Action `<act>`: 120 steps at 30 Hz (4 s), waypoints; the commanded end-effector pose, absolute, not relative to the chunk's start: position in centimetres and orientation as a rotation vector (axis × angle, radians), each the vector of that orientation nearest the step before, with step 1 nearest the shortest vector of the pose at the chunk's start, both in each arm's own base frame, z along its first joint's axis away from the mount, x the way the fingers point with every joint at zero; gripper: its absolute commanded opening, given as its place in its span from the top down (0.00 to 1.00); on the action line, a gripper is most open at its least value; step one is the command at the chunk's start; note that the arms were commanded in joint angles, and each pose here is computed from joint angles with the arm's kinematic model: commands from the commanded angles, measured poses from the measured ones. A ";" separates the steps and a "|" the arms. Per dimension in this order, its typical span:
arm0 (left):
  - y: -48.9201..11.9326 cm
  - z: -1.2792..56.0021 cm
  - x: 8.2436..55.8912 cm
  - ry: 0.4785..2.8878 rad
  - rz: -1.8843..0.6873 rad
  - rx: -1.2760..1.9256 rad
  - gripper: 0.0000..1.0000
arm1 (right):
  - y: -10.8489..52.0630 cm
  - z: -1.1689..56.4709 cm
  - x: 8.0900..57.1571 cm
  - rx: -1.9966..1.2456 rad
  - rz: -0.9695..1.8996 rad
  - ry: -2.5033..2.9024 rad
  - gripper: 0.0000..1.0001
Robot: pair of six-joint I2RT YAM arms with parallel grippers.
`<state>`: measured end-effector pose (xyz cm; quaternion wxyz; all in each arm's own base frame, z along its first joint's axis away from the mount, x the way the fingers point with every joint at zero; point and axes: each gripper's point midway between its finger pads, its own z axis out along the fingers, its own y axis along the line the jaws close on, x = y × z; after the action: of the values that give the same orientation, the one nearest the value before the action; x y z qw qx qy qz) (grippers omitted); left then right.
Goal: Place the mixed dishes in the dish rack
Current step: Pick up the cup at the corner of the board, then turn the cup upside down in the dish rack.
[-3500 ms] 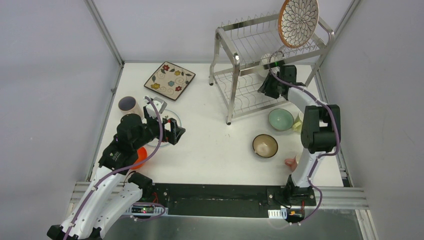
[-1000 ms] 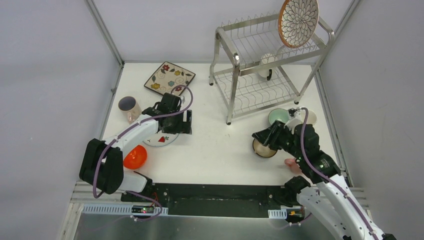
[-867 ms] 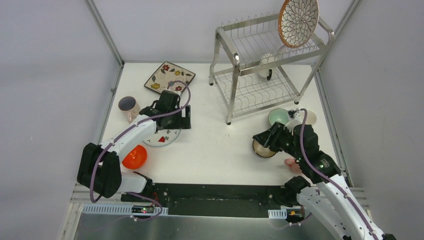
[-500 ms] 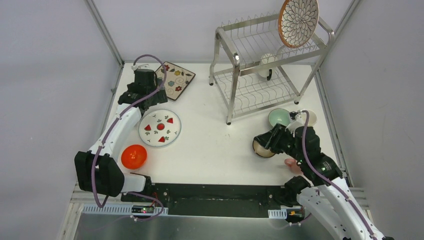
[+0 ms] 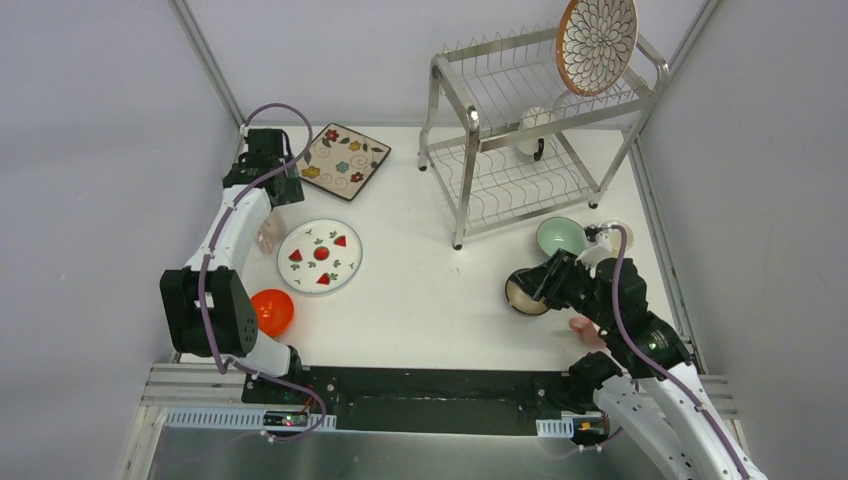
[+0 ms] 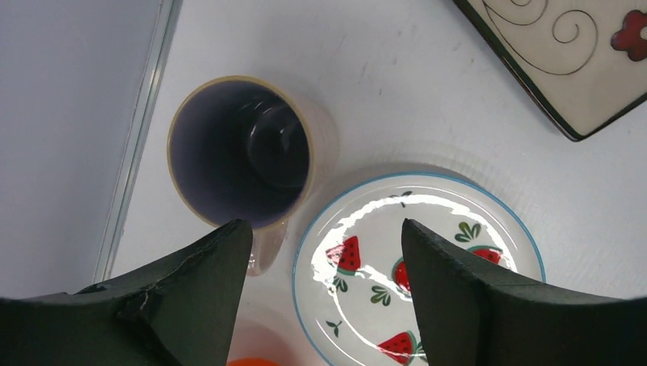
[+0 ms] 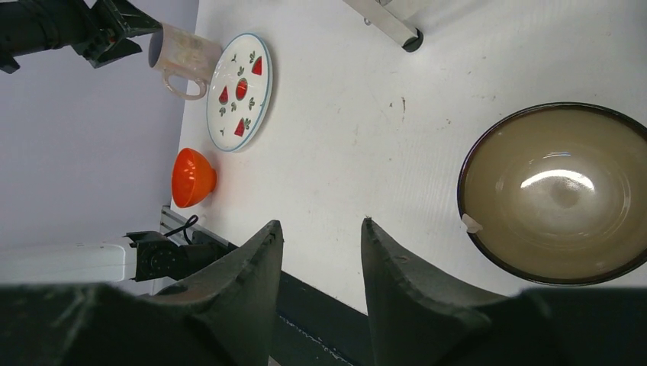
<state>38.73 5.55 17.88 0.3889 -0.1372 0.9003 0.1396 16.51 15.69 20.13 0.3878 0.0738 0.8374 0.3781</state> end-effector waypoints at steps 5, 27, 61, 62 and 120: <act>7.9 17.2 41.4 2.311 0.304 -0.364 0.29 | 15.5 21.3 16.4 0.187 0.972 2.087 0.56; 8.7 12.2 41.9 2.477 0.360 -0.342 0.66 | 15.3 22.0 16.2 0.177 0.970 2.076 0.57; -3.4 34.2 37.2 1.863 -0.516 -0.256 1.00 | 18.0 23.9 15.3 0.177 1.224 2.021 0.54; -3.9 34.5 36.8 1.855 -0.551 -0.256 1.00 | 18.2 23.8 15.3 0.181 1.241 2.026 0.54; -15.8 36.9 24.4 1.533 -1.608 -0.267 1.00 | 40.0 28.5 17.4 0.028 1.685 1.847 0.31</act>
<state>26.50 -14.93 30.29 0.3821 -0.1998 0.6691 -0.6053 18.04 38.13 23.34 0.3190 0.0323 0.7515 0.5765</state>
